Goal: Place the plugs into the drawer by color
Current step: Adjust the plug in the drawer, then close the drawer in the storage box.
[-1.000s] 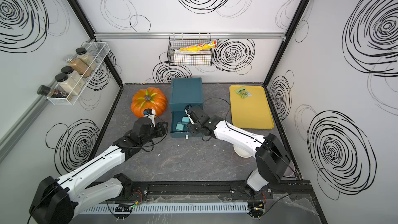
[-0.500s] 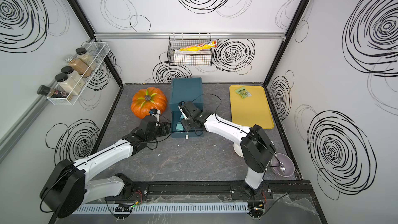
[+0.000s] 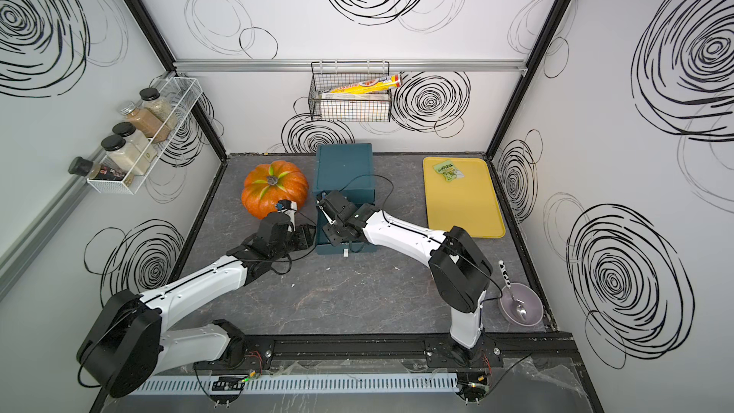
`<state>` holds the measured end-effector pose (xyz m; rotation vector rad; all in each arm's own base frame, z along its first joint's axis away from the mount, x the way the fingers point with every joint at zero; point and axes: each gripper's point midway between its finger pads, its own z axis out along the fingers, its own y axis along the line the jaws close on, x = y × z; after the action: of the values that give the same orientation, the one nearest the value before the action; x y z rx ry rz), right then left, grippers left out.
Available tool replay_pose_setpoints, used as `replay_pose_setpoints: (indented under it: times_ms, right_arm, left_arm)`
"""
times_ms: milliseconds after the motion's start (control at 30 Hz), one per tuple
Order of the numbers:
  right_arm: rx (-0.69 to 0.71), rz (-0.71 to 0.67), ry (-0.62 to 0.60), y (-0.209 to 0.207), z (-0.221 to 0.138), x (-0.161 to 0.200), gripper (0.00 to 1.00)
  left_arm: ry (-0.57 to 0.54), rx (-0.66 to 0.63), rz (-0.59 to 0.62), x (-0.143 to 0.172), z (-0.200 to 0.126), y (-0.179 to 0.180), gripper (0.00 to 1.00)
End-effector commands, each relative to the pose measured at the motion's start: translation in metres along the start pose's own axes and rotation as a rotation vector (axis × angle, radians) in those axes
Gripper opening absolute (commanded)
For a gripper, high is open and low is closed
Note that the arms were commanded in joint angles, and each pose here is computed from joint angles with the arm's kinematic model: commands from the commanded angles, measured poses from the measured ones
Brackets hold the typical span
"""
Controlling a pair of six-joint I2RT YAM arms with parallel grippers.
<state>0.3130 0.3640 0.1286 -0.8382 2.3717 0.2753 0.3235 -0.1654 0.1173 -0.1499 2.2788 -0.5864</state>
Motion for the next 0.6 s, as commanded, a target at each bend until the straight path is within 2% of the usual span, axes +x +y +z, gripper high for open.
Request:
replay_pose_setpoints:
  times_ms: [0, 67, 100, 200, 300, 367, 433, 567]
  right_arm:
    - [0.005, 0.012, -0.106, -0.008, -0.041, -0.018, 0.34]
    - [-0.020, 0.028, -0.178, -0.008, -0.068, -0.029, 0.36]
    - [-0.027, 0.036, -0.208, -0.009, -0.084, -0.033, 0.37]
    - [-0.087, 0.057, -0.259, -0.007, -0.121, -0.028, 0.40]
    - [-0.295, 0.064, -0.269, 0.021, -0.138, -0.002, 0.45]
    - [-0.387, 0.071, -0.237, 0.040, -0.138, 0.019, 0.46]
    - [-0.407, 0.078, -0.217, 0.054, -0.134, 0.038, 0.46]
    - [-0.453, 0.105, -0.194, 0.071, -0.113, 0.069, 0.47]
  left_arm:
    - [-0.070, 0.066, 0.010, -0.026, -0.011, -0.020, 0.47]
    - [-0.120, 0.078, -0.003, -0.044, -0.024, -0.025, 0.49]
    - [-0.155, 0.087, -0.010, -0.059, -0.034, -0.029, 0.54]
    - [-0.233, 0.106, 0.007, -0.104, -0.058, -0.047, 0.79]
    - [-0.250, 0.107, 0.050, -0.140, -0.058, -0.064, 0.95]
    - [-0.246, 0.097, 0.073, -0.159, -0.047, -0.072, 0.97]
    - [-0.247, 0.085, 0.099, -0.175, -0.032, -0.076, 0.98]
    - [-0.168, 0.084, 0.127, -0.191, 0.013, -0.075, 0.92]
